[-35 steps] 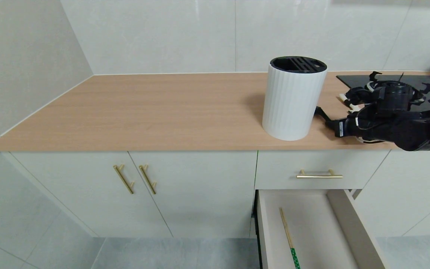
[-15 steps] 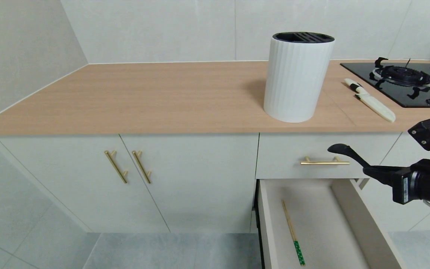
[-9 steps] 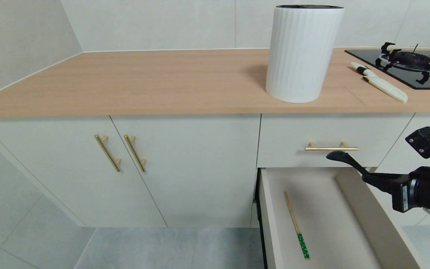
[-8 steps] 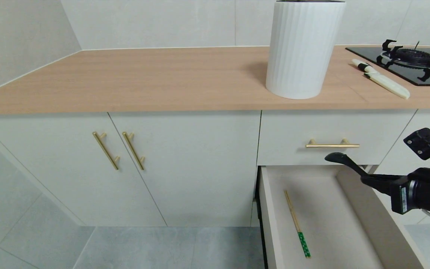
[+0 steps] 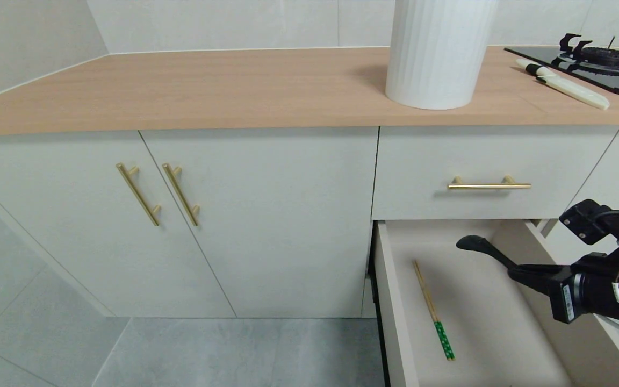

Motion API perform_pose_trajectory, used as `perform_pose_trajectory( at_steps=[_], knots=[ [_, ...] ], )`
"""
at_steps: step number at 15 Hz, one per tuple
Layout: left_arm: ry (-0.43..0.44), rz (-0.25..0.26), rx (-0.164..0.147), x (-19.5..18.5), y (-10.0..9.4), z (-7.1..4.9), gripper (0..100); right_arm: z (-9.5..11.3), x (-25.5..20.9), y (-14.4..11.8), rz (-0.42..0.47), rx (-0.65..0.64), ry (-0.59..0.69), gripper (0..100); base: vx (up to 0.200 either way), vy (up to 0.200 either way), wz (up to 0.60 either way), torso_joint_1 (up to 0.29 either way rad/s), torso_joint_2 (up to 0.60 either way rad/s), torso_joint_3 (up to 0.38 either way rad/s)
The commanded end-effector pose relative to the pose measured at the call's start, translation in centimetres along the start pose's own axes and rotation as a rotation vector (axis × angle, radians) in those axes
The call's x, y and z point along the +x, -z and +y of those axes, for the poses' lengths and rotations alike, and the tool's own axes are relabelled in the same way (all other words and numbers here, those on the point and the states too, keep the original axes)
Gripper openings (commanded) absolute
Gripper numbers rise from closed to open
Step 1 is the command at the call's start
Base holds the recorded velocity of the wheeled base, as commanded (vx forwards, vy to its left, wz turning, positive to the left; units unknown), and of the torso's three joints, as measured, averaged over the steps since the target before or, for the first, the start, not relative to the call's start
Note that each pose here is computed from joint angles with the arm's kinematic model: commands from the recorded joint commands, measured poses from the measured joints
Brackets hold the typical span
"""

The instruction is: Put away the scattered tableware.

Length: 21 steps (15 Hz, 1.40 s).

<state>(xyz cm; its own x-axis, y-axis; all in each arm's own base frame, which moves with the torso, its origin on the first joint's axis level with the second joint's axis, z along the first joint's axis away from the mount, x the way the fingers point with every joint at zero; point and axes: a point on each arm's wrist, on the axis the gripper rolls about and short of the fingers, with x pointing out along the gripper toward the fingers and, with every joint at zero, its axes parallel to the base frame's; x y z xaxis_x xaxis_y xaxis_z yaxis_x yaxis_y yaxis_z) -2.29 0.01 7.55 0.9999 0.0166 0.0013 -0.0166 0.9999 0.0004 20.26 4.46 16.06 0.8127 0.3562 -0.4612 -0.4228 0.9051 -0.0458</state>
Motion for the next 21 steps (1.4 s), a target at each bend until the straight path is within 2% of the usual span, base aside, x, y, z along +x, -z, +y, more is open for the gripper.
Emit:
perform_pose_trajectory(
  at_steps=[1,3,5,7,11,15,21],
  knots=[
    [-0.002,0.001,0.001,0.0,0.0,0.0,100,0.1,0.6,0.4,0.025,-0.002,-0.012,0,0.0,0.0,0.0,0.0,0.0,0.0],
    [-0.002,0.001,0.0,0.0,0.0,0.0,100,0.1,1.1,0.7,0.049,0.002,-0.016,0,0.0,0.0,0.0,0.0,0.0,0.0],
    [0.0,0.001,0.001,0.0,0.0,0.0,100,-0.1,2.9,1.7,0.125,0.017,-0.026,0,0.0,0.0,0.0,0.0,0.0,0.0],
    [0.0,0.001,0.0,0.0,0.0,0.0,100,-0.5,4.9,1.8,0.157,0.032,-0.025,0,0.0,0.0,0.0,0.0,0.0,0.0],
    [0.0,0.0,0.0,0.0,0.0,0.0,100,-1.3,9.4,3.1,0.22,0.167,0.038,0,0.0,0.0,0.0,0.0,0.0,0.0],
    [0.0,0.001,0.0,0.0,0.0,0.0,100,-2.0,13.3,5.9,0.248,0.173,0.112,0,0.0,0.0,0.0,0.0,0.0,0.0],
    [0.0,0.001,0.0,0.0,0.0,0.0,100,-2.2,15.5,8.4,0.299,0.18,0.15,0,0.0,0.0,0.0,0.0,0.0,0.0]
  ],
)
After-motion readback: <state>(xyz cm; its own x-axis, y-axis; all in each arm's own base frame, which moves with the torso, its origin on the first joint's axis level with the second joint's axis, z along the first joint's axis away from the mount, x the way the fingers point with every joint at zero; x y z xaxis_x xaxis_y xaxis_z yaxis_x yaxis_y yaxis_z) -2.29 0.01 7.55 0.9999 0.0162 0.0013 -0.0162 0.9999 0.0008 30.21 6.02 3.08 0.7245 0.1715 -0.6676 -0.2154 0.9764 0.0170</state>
